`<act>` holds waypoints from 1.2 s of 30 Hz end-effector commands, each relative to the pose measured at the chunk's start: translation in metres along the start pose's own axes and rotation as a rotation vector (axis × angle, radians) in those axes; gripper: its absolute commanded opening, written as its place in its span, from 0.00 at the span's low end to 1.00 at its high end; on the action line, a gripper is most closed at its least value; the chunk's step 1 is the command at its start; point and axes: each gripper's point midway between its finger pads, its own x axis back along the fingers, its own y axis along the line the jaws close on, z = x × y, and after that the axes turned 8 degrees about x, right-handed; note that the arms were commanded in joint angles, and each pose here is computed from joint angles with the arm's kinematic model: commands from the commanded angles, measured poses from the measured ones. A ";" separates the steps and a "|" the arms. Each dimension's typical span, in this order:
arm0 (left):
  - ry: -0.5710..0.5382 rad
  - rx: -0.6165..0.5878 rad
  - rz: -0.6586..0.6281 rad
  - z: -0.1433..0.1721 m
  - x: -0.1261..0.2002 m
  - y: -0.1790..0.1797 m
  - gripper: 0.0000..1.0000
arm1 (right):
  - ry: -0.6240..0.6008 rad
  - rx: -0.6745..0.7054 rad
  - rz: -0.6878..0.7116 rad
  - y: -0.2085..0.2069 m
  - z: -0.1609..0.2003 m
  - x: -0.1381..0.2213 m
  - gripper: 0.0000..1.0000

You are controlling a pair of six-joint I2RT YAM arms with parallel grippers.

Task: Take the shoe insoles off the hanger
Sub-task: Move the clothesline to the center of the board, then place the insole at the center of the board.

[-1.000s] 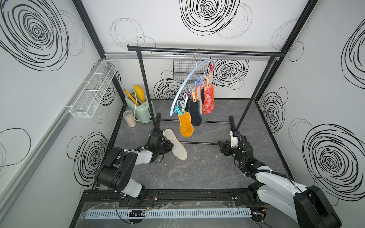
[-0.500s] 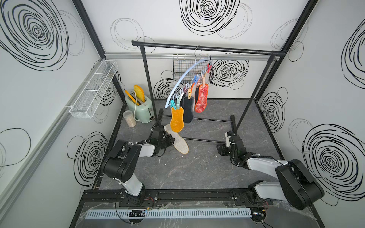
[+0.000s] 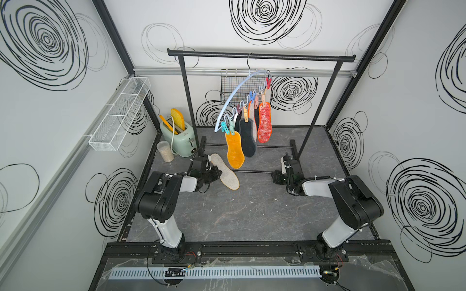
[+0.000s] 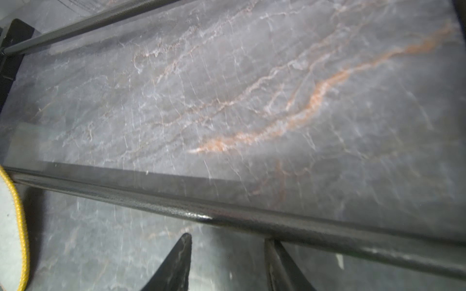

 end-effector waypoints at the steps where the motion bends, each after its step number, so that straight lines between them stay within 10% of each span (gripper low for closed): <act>1: -0.003 -0.001 0.009 -0.012 -0.004 0.001 0.00 | 0.023 -0.002 0.003 -0.001 0.000 -0.009 0.49; 10: 0.045 -0.071 0.070 0.009 0.013 -0.031 0.00 | -0.036 0.018 -0.047 0.011 -0.015 0.019 0.51; 23: 0.269 -0.093 0.221 0.125 0.084 -0.067 0.00 | -0.170 0.024 -0.097 0.012 -0.043 0.087 0.56; 36: 0.550 -0.209 0.402 0.244 0.032 -0.159 0.00 | -0.285 -0.031 -0.044 -0.013 -0.058 0.127 0.58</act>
